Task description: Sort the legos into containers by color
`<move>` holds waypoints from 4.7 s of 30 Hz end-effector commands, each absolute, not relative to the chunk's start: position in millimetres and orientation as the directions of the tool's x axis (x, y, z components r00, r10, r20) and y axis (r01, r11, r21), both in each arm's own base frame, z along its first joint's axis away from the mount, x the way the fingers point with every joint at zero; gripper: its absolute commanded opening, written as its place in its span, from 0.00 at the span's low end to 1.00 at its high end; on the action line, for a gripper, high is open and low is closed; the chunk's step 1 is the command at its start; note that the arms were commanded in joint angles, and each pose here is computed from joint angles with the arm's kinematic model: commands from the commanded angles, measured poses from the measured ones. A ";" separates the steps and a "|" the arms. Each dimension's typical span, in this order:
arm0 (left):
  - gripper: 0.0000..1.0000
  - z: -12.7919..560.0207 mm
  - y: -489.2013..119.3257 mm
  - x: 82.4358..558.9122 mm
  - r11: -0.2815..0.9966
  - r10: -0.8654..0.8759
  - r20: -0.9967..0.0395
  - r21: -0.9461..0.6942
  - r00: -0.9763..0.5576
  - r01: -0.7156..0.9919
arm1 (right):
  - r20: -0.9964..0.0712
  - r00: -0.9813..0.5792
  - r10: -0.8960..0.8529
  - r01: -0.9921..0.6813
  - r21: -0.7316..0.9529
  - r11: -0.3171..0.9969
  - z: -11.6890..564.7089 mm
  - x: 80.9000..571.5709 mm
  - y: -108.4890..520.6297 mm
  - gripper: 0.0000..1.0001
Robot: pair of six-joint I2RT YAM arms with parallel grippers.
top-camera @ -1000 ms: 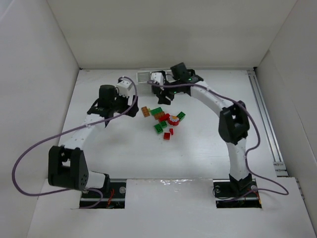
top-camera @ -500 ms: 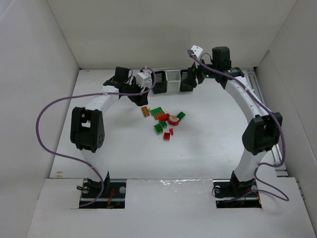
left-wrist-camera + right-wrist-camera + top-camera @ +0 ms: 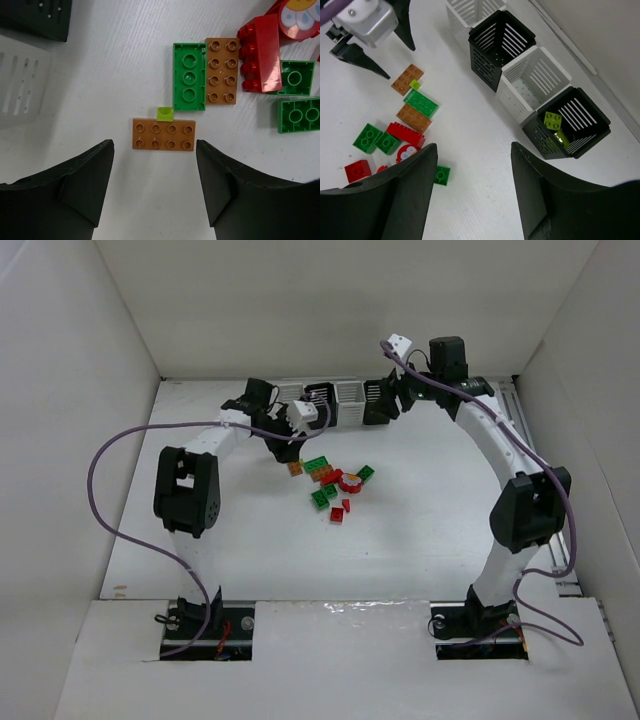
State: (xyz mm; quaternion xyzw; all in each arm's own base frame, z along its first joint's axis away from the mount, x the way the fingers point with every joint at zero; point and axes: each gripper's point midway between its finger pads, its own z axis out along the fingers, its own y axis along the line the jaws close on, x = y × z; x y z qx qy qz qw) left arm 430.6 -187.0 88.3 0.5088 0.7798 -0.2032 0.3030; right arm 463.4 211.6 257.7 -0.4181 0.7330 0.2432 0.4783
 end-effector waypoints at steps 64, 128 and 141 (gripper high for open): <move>0.17 61.7 -216.8 434.7 0.282 0.770 -0.614 0.087 -0.172 0.955 | -0.913 -0.194 -0.357 -0.812 -0.054 0.581 270.9 465.3 185.4 0.68; 0.03 251.6 -398.1 566.6 0.492 0.223 -0.974 0.145 0.037 0.858 | -0.932 -0.361 -0.039 -0.520 0.167 0.838 288.7 481.4 72.3 0.69; 0.08 233.2 -418.6 576.1 0.512 0.206 -0.977 0.160 0.060 0.844 | -0.929 -0.370 -0.031 -0.510 0.175 0.842 287.3 480.7 64.9 0.69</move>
